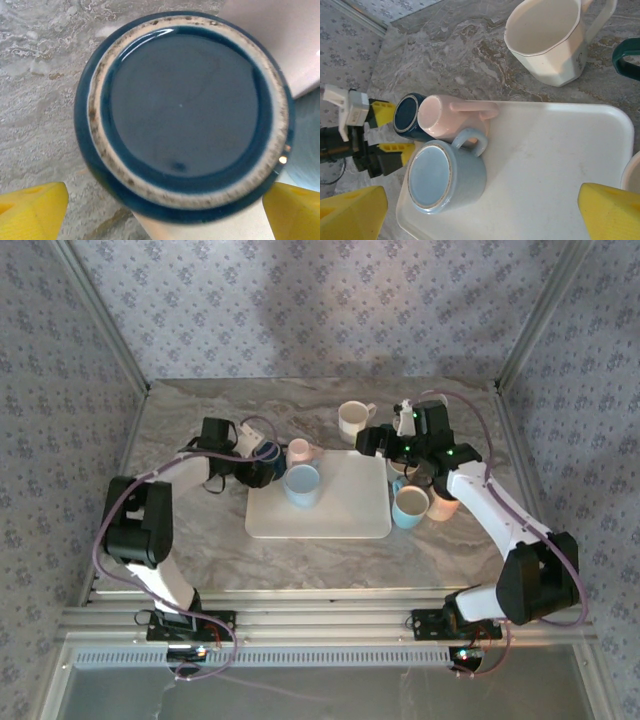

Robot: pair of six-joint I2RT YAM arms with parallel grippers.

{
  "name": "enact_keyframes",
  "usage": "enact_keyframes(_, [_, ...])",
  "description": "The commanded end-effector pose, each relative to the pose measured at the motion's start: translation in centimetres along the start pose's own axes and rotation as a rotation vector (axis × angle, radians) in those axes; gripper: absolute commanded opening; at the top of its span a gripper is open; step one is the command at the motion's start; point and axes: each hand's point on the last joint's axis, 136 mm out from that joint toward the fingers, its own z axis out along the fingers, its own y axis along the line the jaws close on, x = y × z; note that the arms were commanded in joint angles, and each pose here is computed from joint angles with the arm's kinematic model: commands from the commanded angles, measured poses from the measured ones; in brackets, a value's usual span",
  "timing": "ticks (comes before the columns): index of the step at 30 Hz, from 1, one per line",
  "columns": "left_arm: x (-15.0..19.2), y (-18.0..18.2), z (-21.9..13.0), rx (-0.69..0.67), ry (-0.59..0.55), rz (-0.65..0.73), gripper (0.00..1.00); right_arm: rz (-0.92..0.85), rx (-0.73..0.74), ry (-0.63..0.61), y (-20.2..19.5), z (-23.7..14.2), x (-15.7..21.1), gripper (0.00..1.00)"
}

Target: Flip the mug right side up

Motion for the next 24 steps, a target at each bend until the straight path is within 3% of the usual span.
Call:
enact_keyframes(1, [-3.8, 0.1, -0.2, 0.005, -0.13, 0.096, 1.0, 0.005, -0.028, -0.007, 0.3, -0.5, 0.0, 1.0])
enact_keyframes(6, [-4.9, -1.1, 0.7, 0.03, -0.177, 0.159, 1.0, 0.053, -0.046, -0.01, -0.3, -0.4, 0.1, 1.0])
enact_keyframes(11, [-5.1, -1.9, 1.8, 0.055, -0.132, 0.22, 0.98, 0.085, -0.083, -0.006, -0.1, -0.4, 0.0, 1.0])
enact_keyframes(22, [-4.7, -2.6, 2.6, 0.103, -0.093, 0.253, 0.75, 0.141, -0.129, 0.001, -0.1, -0.8, -0.3, 1.0])
enact_keyframes(24, [-4.5, -2.6, 2.6, 0.114, -0.083, 0.247, 0.62, 0.147, -0.129, -0.003, -0.2, -1.1, -0.4, 1.0])
